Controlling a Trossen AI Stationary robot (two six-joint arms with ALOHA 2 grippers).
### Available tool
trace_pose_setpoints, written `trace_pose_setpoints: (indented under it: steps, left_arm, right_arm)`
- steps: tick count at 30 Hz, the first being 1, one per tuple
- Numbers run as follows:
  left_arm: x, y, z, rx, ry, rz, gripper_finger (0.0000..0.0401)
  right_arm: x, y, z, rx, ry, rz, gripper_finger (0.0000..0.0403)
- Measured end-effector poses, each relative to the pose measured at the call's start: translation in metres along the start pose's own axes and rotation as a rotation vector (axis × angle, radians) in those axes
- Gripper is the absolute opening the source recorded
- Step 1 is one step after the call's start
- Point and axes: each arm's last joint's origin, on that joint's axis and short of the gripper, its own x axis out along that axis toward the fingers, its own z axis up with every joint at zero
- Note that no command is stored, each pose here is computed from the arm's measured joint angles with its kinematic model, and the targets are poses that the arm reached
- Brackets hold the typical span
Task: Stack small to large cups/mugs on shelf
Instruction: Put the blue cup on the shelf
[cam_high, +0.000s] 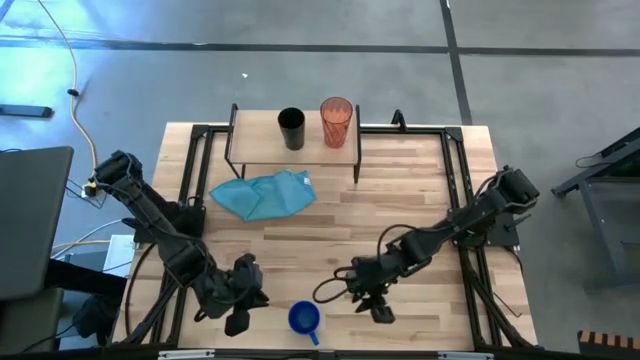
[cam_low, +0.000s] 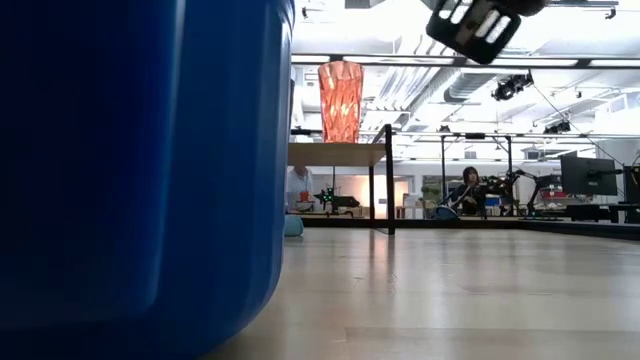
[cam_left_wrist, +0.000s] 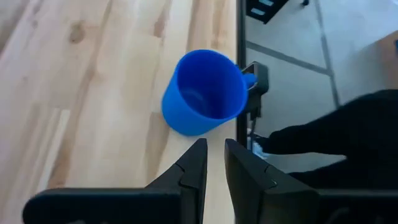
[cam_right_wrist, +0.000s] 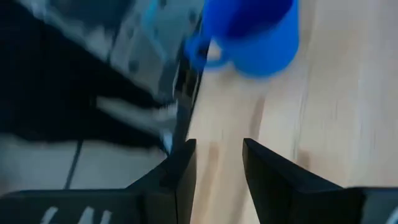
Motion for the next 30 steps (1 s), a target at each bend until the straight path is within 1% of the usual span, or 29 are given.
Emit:
trace_pose_setpoints:
  steps: [3,5,8,13,15,18,21,24,30]
  left_arm:
    - [-0.002,-0.001,-0.005,0.015,-0.002,0.026,0.0046]
    - [-0.004,-0.003,-0.009,0.024,-0.015,0.048,0.0046]
    - [-0.006,-0.005,-0.014,0.011,-0.037,0.059,0.0046]
    - [-0.01,-0.011,-0.021,-0.023,-0.124,0.092,0.0046]
    - [-0.008,-0.014,-0.023,-0.055,-0.151,0.094,0.0046]
    - [-0.004,-0.022,-0.028,-0.068,-0.166,0.061,0.0046]
    - [0.005,-0.027,-0.038,-0.062,-0.149,0.064,0.0046]
    - [0.013,-0.033,-0.046,-0.103,-0.144,0.05,0.0046]
    - [0.022,-0.038,-0.059,-0.134,-0.152,0.056,0.0046]
  right_arm:
    - [0.003,0.009,0.003,0.016,-0.127,-0.021,0.0122]
    - [0.005,0.016,0.002,0.024,-0.174,-0.06,0.0122]
    - [0.008,0.024,-0.003,0.047,-0.201,-0.102,0.0122]
    - [0.022,0.034,-0.013,0.032,-0.189,-0.108,0.0122]
    - [0.029,0.037,-0.014,0.026,-0.198,-0.09,0.0122]
    - [0.041,0.04,-0.015,0.004,-0.218,-0.043,0.0122]
    - [0.054,0.039,-0.017,-0.004,-0.233,-0.036,0.0122]
    - [0.067,0.037,-0.017,-0.006,-0.269,-0.017,0.0122]
    - [0.088,0.031,-0.02,0.005,-0.299,0.005,0.0122]
